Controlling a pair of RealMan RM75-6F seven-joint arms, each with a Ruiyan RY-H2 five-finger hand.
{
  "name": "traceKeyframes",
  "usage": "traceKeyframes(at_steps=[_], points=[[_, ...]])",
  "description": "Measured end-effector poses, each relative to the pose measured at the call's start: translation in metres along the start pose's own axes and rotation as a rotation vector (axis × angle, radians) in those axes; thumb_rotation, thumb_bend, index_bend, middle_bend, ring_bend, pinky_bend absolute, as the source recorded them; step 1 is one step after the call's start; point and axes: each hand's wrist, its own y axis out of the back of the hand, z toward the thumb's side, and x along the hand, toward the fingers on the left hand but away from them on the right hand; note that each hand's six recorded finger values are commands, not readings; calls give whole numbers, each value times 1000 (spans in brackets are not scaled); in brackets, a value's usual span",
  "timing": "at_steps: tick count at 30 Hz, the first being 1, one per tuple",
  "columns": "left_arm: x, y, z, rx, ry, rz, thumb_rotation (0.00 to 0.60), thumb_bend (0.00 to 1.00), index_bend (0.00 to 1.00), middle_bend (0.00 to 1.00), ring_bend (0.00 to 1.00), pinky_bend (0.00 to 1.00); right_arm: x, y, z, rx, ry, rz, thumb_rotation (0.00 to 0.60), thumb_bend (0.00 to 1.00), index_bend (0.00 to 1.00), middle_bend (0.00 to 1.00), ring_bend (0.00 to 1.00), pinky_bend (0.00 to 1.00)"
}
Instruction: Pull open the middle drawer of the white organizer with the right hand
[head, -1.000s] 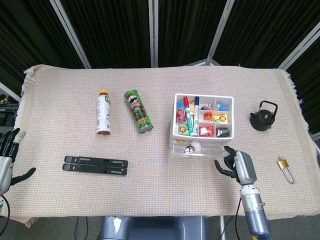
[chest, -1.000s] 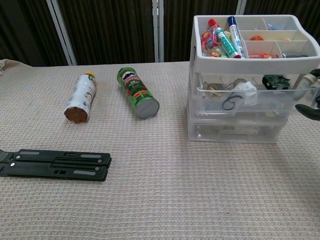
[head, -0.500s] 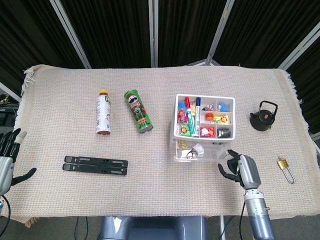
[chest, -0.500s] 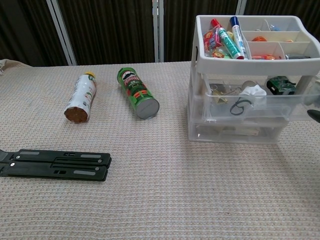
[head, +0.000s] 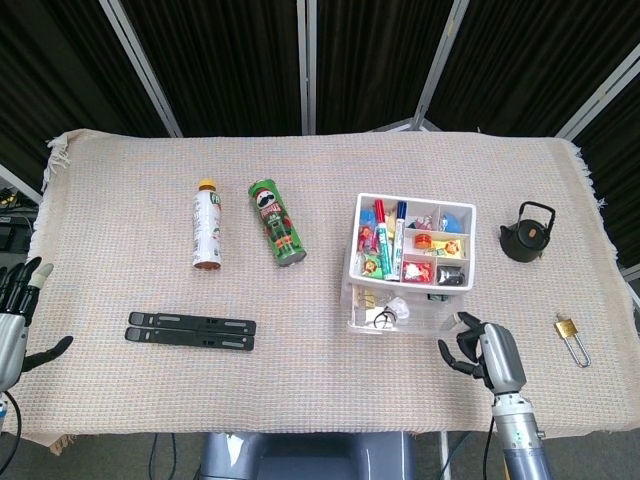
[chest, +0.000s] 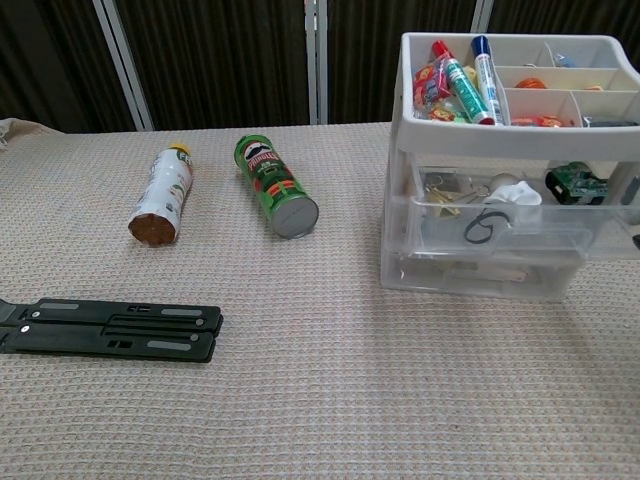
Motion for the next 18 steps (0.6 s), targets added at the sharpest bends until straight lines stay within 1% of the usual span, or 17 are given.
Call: traceKeyframes(at_steps=[9,18], points=[[0,0,0,-1,-1,2,600,0,0,0,0,0,-4,1,-5,1,-22,-6,600,294,605,820,824,693],[0,-1,1,2,-1,-2,600,0,0,0,0,0,6,-1,-6,-15,-21,1,600,294,605,820,824,693]])
